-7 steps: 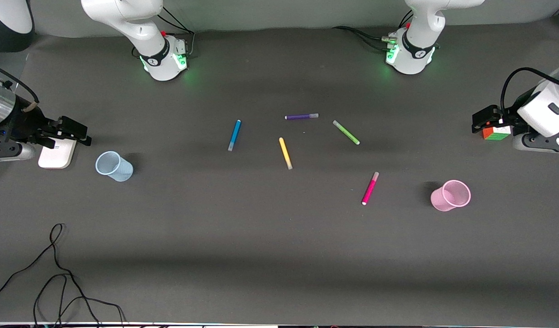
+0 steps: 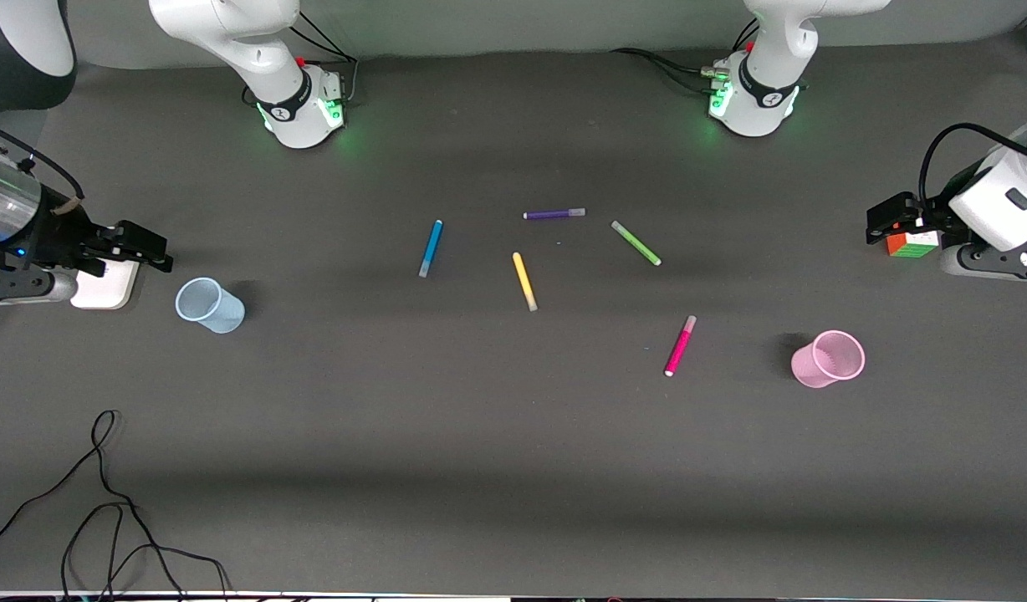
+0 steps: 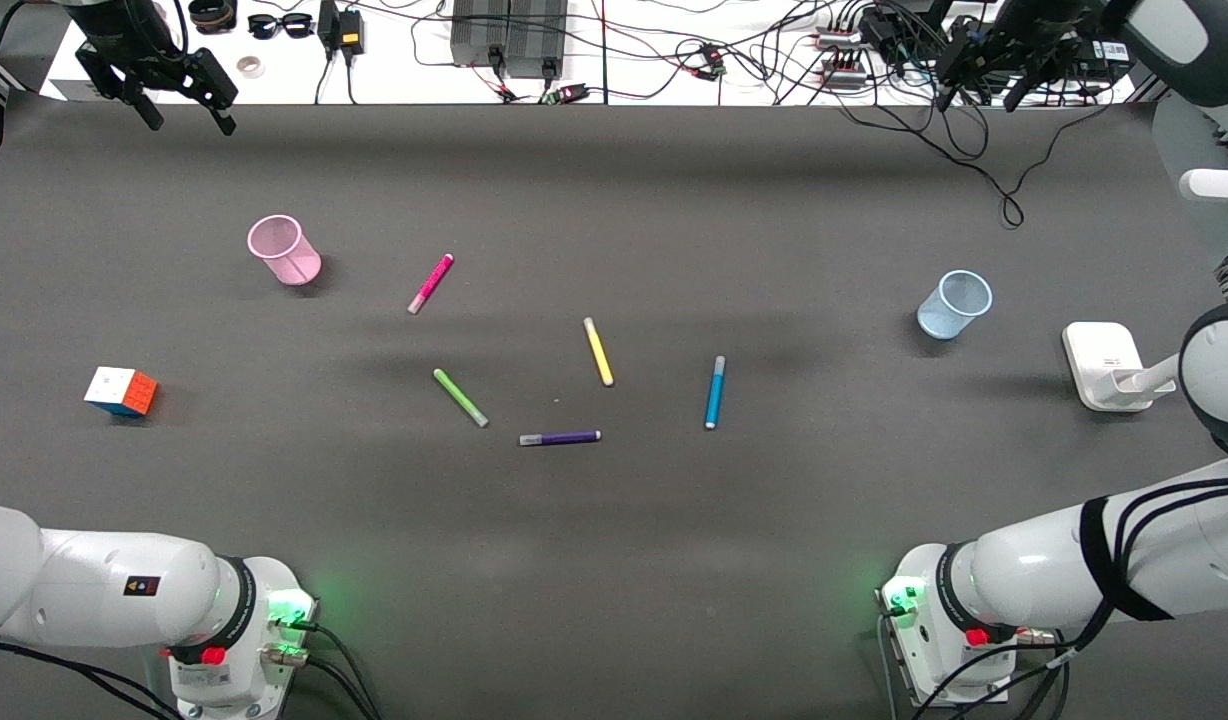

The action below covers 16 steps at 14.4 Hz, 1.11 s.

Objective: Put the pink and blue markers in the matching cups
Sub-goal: 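Reach the right gripper to the blue marker while the left gripper reaches the pink marker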

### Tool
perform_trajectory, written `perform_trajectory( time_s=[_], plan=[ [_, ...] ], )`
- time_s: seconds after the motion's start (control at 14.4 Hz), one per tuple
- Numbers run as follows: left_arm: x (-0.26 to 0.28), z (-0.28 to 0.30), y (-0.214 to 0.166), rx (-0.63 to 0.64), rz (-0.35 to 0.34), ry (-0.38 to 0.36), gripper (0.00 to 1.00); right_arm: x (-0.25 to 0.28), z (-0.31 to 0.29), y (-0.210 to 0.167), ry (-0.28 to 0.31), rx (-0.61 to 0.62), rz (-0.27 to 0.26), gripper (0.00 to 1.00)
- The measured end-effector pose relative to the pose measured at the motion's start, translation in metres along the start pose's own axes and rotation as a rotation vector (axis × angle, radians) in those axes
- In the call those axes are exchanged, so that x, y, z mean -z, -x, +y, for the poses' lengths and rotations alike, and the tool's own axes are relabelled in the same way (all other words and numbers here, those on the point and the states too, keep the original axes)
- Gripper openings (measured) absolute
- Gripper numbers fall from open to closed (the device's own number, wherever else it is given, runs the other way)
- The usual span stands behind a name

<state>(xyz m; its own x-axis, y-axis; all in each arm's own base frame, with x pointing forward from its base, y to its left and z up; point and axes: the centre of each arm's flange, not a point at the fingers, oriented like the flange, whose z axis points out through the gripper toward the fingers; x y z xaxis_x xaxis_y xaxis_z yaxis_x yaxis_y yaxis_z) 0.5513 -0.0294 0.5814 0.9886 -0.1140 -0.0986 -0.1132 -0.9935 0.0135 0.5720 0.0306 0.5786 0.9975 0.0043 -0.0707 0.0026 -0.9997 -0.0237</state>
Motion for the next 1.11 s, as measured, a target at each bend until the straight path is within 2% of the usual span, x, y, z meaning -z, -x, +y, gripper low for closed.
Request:
perform_trajectory(
  time_s=[0.14, 0.42, 0.55, 0.83, 0.97, 1.11],
  plan=[
    [0.001, 0.006, -0.001, -0.02, 0.002, 0.0, 1.0, -0.027, -0.02, -0.003, -0.006, 0.0, -0.08, 1.0],
    [-0.003, 0.053, -0.005, -0.114, 0.0, -0.007, 1.0, -0.112, -0.079, -0.011, -0.01, -0.009, -0.302, 1.0],
    [-0.013, 0.088, -0.012, -0.178, 0.002, -0.009, 1.0, -0.162, -0.11, -0.012, -0.046, -0.066, -0.439, 1.0],
    [-0.046, 0.159, -0.025, -0.302, 0.012, -0.004, 1.0, -0.275, -0.167, -0.008, -0.06, -0.241, -0.681, 1.0],
    [-0.066, 0.174, -0.031, -0.327, 0.017, -0.001, 1.0, -0.327, -0.178, -0.01, -0.082, -0.321, -0.754, 1.0],
    [-0.097, 0.176, -0.037, -0.33, 0.034, 0.002, 0.99, -0.374, -0.183, -0.01, -0.091, -0.363, -0.777, 1.0]
  ],
)
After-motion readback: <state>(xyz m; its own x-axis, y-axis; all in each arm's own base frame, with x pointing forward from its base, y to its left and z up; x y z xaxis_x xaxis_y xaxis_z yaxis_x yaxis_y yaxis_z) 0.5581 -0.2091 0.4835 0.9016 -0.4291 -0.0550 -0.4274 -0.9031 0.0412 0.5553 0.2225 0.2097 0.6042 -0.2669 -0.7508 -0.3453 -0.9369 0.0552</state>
